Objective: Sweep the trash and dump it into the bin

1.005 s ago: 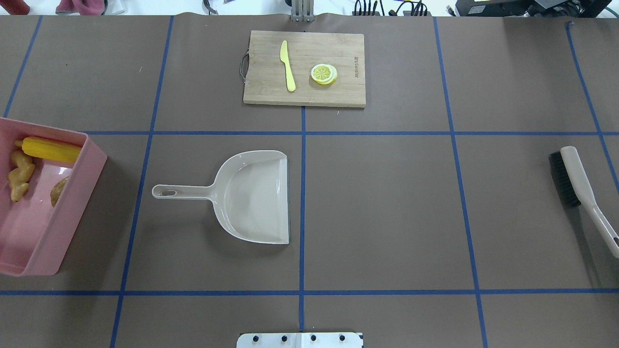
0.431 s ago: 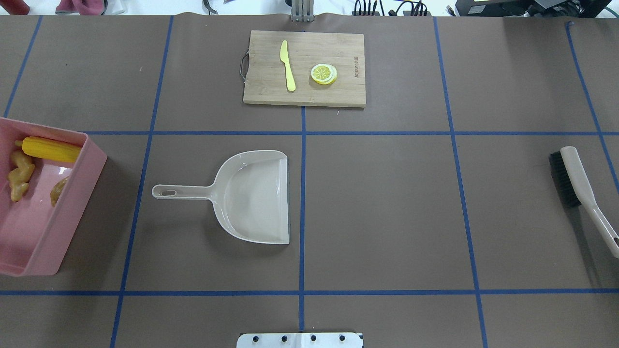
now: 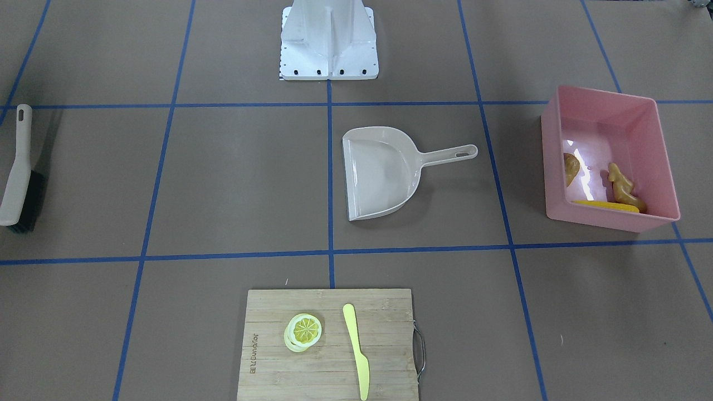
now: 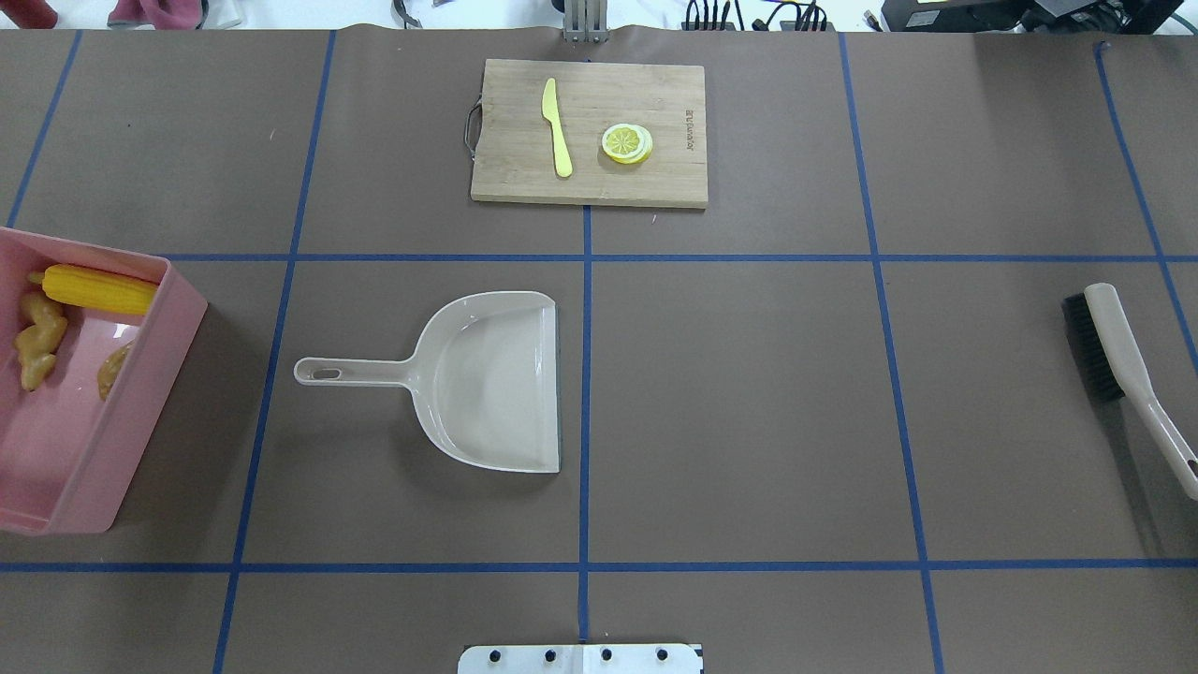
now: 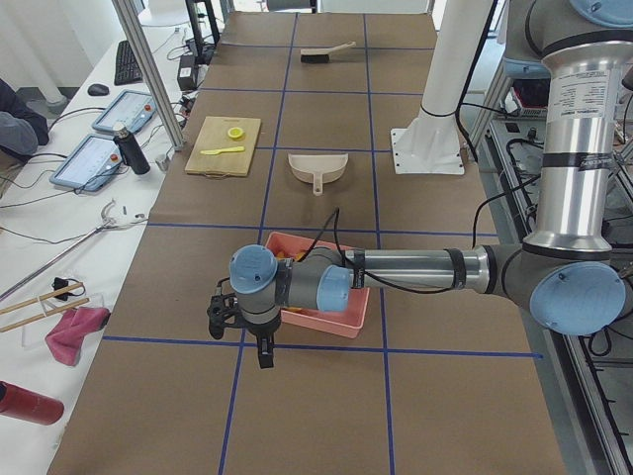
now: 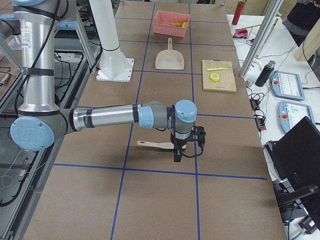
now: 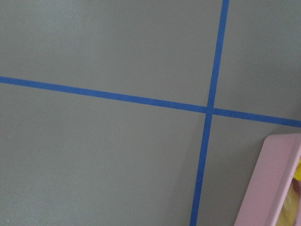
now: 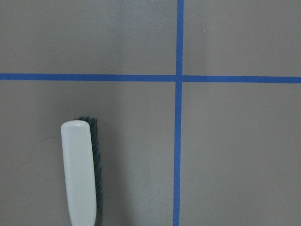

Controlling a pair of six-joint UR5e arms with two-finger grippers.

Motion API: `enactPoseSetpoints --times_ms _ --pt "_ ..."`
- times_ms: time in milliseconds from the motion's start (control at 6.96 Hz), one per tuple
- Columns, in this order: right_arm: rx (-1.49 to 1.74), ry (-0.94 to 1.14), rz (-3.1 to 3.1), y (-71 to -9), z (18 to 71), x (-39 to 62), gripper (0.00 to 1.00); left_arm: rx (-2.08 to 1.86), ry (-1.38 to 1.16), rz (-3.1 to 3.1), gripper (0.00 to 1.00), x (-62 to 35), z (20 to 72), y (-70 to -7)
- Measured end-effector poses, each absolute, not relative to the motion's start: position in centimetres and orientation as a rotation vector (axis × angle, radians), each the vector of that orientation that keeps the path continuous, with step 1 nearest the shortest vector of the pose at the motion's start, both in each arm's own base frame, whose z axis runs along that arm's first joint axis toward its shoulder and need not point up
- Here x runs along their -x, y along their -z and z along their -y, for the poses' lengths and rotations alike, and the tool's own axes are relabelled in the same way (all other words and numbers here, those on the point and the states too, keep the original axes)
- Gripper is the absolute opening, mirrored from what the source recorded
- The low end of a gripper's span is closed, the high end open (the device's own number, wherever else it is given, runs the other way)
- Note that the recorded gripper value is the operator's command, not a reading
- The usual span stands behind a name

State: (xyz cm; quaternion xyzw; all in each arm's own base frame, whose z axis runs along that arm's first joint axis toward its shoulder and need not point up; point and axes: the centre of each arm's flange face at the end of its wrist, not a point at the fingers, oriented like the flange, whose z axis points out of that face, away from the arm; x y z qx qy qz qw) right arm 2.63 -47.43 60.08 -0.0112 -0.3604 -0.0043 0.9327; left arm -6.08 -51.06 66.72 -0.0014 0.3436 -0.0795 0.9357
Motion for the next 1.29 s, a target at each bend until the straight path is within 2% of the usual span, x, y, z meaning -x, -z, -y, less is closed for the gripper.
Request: enactPoseSetpoints --times_ms 718,1293 --pt "0.020 0.011 0.732 -60.1 47.5 -2.7 1.00 -0.019 0.171 -0.618 0.99 6.8 51.0 -66.3" --pt "0.022 0.010 0.730 -60.2 47.5 -2.7 1.00 0.002 0.187 -0.785 0.99 6.7 48.8 -66.2"
